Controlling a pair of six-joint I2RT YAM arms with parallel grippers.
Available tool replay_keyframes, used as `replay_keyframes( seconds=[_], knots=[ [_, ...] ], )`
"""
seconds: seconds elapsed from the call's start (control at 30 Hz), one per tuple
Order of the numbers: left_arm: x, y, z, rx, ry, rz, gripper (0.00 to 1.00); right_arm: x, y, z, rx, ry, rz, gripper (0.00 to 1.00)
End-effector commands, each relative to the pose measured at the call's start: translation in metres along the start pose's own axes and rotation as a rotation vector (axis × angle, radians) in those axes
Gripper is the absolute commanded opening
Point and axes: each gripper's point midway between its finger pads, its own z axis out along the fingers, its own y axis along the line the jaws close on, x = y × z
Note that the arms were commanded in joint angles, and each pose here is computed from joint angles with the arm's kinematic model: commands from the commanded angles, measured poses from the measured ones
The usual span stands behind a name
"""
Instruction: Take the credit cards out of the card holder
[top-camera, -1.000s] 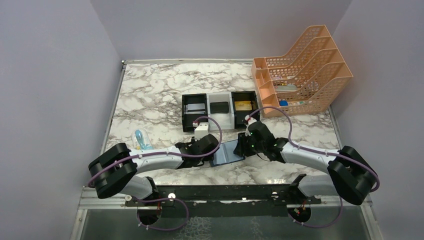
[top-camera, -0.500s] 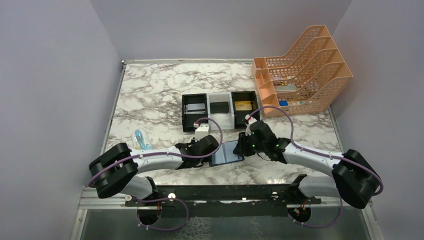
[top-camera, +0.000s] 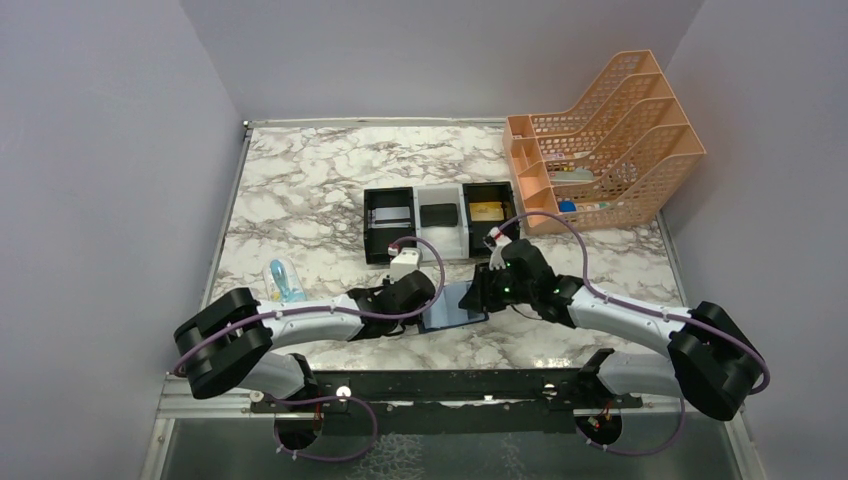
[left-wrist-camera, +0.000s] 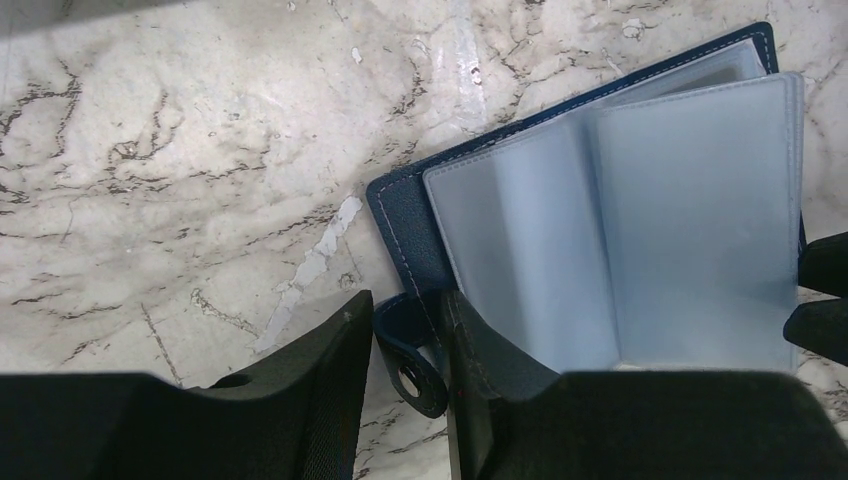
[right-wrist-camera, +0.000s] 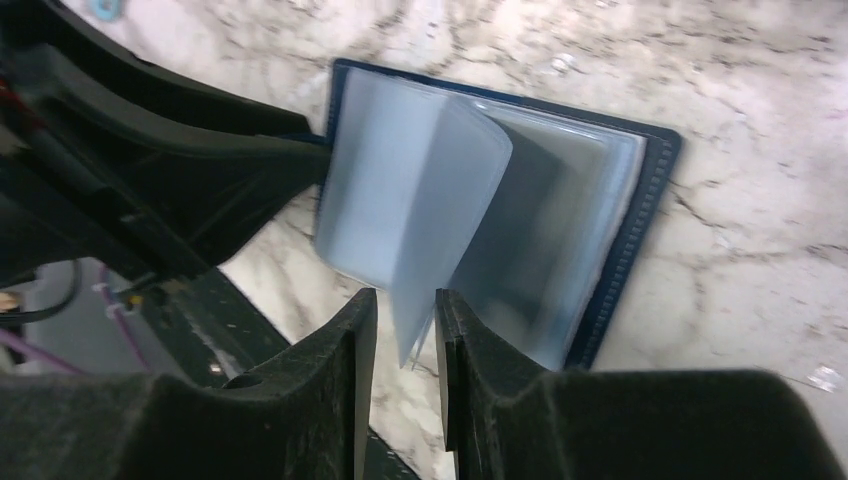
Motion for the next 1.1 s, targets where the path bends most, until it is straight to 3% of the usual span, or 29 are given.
replay_keyframes(
  seconds=[0.0, 0.23, 0.67, 0.77, 0.83, 0.97, 1.07],
  knots=[
    [-0.005, -0.013, -0.005, 0.08, -0.023, 0.001, 0.33, -0.01, 0.031, 0.002, -0.152, -0.028, 0.092, 0.29],
    [-0.003, -0.014, -0.007, 0.097, -0.023, -0.018, 0.33, -0.01, 0.044, 0.014, -0.241, -0.007, 0.148, 0.32],
    [-0.002, -0.01, -0.014, 0.12, -0.041, -0.061, 0.34, 0.006, 0.074, 0.032, -0.451, 0.189, 0.051, 0.38],
    [-0.001, -0.008, -0.014, 0.111, -0.034, -0.06, 0.34, -0.002, 0.085, 0.019, -0.488, 0.158, 0.01, 0.39],
    [0.0, -0.007, -0.015, 0.107, -0.031, -0.061, 0.34, -0.014, 0.08, 0.013, -0.419, 0.096, -0.038, 0.4],
    [-0.003, -0.009, -0.017, 0.115, -0.037, -0.067, 0.35, -0.046, 0.026, 0.003, -0.035, -0.071, -0.048, 0.43],
    [-0.006, -0.011, -0.021, 0.131, -0.046, -0.082, 0.45, -0.051, -0.02, -0.009, 0.21, -0.131, -0.058, 0.46]
  ],
)
